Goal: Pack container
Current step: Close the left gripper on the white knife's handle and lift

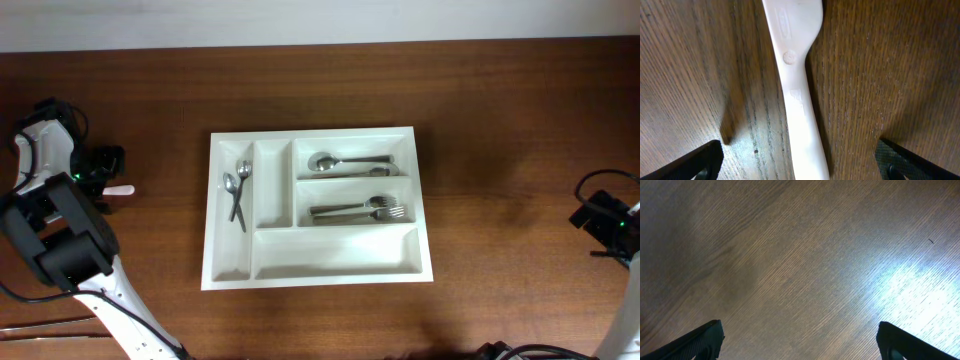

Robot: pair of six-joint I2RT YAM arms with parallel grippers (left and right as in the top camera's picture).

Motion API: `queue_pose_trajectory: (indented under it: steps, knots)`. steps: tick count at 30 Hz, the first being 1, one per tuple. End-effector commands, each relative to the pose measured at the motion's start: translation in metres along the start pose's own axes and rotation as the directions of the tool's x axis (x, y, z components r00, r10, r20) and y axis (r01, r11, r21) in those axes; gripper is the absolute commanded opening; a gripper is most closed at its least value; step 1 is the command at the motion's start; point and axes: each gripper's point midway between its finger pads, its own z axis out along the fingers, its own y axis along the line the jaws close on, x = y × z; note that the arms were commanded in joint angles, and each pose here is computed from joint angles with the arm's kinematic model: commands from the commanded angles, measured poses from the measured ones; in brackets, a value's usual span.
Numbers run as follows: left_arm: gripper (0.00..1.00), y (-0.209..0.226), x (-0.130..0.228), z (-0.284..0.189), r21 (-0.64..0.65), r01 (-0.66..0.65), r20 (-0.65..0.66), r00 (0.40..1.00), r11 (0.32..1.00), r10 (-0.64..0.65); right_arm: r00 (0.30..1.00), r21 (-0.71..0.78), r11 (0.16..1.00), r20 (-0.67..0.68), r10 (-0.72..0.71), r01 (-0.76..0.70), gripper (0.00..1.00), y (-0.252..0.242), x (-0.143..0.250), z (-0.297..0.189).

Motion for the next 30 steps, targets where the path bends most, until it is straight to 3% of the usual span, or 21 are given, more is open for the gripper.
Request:
queue_pose_trajectory:
  steps: [1, 4, 8, 21, 24, 30]
  knots:
    - [0.99, 0.011, 0.0, 0.009, -0.033, -0.002, -0.009, 1.0, 0.999, 0.002, 1.0, -0.004, 1.0, 0.0, 0.015, -0.015, 0.99, -0.001, -0.001, 0.001]
    - [0.98, 0.013, -0.004, 0.009, -0.035, 0.034, -0.006, 0.999, 0.999, -0.034, 1.0, -0.004, 1.0, 0.0, 0.015, -0.015, 0.99, -0.001, -0.001, 0.001]
    - [0.76, 0.018, -0.01, 0.009, -0.035, 0.071, -0.007, 0.997, 0.997, -0.072, 1.0, -0.004, 1.0, 0.0, 0.015, -0.015, 0.99, -0.001, -0.001, 0.001]
    - [0.41, 0.03, -0.022, 0.01, -0.041, 0.108, -0.011, 0.994, 0.993, -0.108, 1.0, -0.004, 1.0, 0.0, 0.015, -0.015, 0.99, -0.001, -0.001, 0.001]
    - [0.27, 0.03, -0.022, 0.01, -0.04, 0.107, -0.011, 0.994, 0.993, -0.108, 1.0, -0.004, 1.0, 0.0, 0.016, -0.016, 0.99, -0.001, -0.001, 0.001]
    - [0.2, 0.032, -0.021, 0.009, -0.048, 0.106, -0.016, 0.994, 0.993, -0.107, 1.0, -0.004, 1.0, 0.0, 0.015, -0.015, 0.99, -0.001, -0.001, 0.001]
